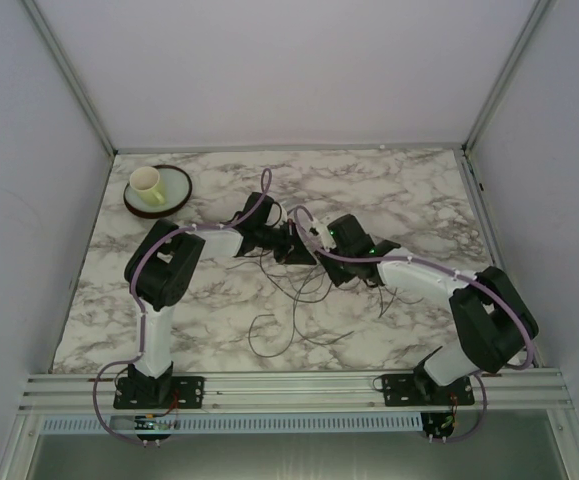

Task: Zip-tie the wires
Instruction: Adjust the cable at the center of the board.

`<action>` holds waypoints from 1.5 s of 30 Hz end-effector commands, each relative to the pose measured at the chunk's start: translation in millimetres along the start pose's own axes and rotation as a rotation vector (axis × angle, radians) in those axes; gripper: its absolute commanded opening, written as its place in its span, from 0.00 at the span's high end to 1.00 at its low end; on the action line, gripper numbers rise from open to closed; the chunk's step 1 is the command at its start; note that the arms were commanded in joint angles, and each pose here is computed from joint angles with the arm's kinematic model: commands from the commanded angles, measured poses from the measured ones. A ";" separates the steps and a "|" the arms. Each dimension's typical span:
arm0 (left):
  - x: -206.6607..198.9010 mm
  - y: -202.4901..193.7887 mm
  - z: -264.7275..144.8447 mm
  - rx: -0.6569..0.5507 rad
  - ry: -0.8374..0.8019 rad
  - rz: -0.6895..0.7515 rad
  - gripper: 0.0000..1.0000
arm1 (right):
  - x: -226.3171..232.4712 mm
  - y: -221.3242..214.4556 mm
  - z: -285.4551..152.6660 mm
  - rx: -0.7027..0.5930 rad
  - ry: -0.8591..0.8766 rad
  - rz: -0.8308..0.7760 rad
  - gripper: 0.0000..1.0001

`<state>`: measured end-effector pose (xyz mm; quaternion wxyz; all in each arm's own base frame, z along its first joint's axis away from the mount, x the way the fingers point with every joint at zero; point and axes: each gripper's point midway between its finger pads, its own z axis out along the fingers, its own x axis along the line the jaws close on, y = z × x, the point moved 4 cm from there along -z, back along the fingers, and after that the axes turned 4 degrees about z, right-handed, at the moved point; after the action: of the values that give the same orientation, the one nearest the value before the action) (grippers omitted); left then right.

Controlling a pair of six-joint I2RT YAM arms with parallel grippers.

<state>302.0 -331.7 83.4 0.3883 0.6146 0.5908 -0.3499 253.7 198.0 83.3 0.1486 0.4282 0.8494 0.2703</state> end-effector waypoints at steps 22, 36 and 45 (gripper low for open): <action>1.2 6.7 8.1 0.005 -0.004 -0.001 1.00 | 96.5 -67.7 -74.8 0.235 0.394 0.255 0.49; -2.8 8.8 5.5 0.000 0.010 0.017 1.00 | 104.7 -102.3 -72.3 0.370 0.384 0.208 0.45; -1.1 7.7 5.2 0.000 0.018 0.017 1.00 | 91.3 -76.7 -65.9 0.269 0.298 0.088 0.41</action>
<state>307.6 -334.1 75.0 0.3791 0.6174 0.5962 -0.3459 103.4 206.6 80.9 -0.0857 0.4603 0.8592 0.2062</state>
